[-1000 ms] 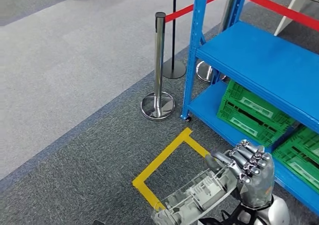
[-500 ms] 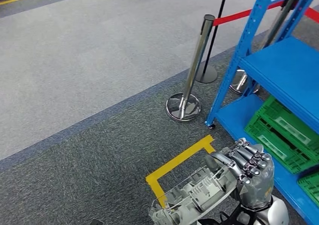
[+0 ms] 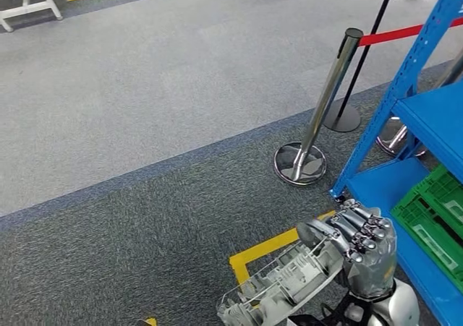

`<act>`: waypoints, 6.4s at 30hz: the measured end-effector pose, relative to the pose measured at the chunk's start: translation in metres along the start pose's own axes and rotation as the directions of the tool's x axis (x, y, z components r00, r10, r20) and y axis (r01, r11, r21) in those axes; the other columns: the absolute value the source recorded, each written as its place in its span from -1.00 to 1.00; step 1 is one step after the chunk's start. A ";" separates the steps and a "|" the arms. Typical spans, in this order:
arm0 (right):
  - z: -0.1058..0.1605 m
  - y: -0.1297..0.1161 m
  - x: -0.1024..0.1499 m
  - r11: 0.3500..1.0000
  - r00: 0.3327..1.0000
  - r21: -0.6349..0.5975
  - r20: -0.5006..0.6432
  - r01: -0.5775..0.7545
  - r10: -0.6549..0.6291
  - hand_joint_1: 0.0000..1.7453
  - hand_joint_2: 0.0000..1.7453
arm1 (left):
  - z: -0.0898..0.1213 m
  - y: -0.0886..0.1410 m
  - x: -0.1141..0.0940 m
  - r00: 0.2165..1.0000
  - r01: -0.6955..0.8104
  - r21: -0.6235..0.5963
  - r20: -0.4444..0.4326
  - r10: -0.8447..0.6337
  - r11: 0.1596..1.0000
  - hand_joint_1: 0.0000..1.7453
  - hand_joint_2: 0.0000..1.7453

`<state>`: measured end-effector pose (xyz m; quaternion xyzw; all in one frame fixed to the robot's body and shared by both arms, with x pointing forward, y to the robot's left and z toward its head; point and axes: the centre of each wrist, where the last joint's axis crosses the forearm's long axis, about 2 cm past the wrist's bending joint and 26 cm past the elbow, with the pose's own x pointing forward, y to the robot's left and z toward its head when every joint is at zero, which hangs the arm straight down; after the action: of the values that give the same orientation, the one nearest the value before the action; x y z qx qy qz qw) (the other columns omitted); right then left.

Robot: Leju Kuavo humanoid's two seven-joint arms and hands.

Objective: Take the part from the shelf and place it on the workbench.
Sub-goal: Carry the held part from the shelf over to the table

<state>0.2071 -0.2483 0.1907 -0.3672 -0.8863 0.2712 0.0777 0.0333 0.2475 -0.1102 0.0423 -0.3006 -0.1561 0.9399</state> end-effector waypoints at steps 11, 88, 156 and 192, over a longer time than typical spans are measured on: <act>-0.002 0.001 0.002 1.000 1.000 -0.006 -0.006 0.014 -0.014 1.00 1.00 | 0.000 0.002 0.000 1.000 0.000 0.001 0.000 0.000 1.000 -1.00 1.00; -0.014 0.010 0.002 1.000 0.999 0.003 0.033 0.000 0.000 1.00 1.00 | -0.005 -0.003 0.012 1.000 -0.012 -0.026 -0.018 0.011 1.000 -1.00 1.00; -0.023 0.025 0.007 0.988 0.989 -0.055 0.010 0.145 -0.145 1.00 1.00 | -0.001 0.009 -0.003 0.999 0.003 -0.035 -0.044 -0.005 0.999 -1.00 1.00; -0.026 0.025 0.004 0.991 0.992 -0.041 0.034 0.125 -0.124 1.00 1.00 | -0.006 0.007 0.009 1.000 0.007 -0.029 0.008 -0.006 1.000 -1.00 1.00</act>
<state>0.2280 -0.2198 0.1987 -0.3085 -0.9143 0.2524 0.0724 0.0452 0.2509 -0.1094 0.0292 -0.3019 -0.1636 0.9387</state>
